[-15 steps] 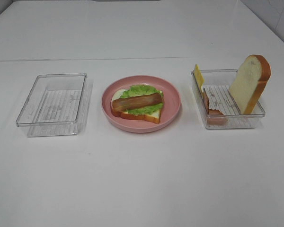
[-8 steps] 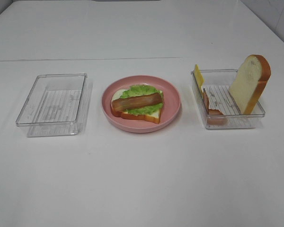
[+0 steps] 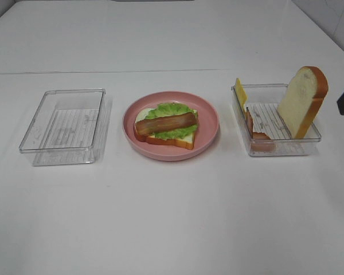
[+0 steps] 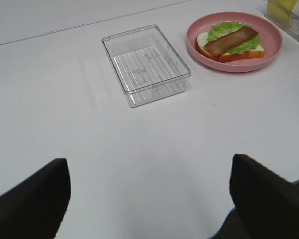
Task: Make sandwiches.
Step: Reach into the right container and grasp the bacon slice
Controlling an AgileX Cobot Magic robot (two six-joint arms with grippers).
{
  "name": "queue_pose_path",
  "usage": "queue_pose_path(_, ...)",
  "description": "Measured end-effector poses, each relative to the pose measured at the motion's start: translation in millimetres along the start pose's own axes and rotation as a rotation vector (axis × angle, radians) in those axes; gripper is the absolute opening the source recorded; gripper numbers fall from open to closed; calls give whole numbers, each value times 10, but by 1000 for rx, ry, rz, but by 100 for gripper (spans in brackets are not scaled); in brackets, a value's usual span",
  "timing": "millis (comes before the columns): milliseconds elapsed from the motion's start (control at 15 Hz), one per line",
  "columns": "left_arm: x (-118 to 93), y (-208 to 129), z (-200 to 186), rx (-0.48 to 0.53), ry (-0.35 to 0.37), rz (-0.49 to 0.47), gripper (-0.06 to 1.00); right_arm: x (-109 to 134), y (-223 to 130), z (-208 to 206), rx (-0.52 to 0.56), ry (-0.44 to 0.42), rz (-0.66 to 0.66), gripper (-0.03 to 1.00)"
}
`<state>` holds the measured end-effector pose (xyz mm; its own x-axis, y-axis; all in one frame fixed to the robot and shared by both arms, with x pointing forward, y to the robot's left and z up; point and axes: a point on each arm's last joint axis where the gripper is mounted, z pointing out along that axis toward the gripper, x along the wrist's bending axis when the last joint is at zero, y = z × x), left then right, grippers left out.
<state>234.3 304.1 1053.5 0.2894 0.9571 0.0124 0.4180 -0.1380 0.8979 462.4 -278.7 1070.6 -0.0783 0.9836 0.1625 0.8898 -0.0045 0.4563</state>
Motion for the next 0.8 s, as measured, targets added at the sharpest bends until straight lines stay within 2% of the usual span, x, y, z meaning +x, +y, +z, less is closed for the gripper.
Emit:
queue_pose_path(200, 0, 0, 0, 0, 0, 0, 82, 32, 629, 380, 191, 89, 51, 76)
queue_pose_path(400, 0, 1, 0, -1, 0, 0, 82, 132, 1014, 636, 213, 125, 28, 76)
queue_pose_path(800, 0, 1, 0, -1, 0, 0, 82, 598, 1253, 1294, 297, 168, -81, 75)
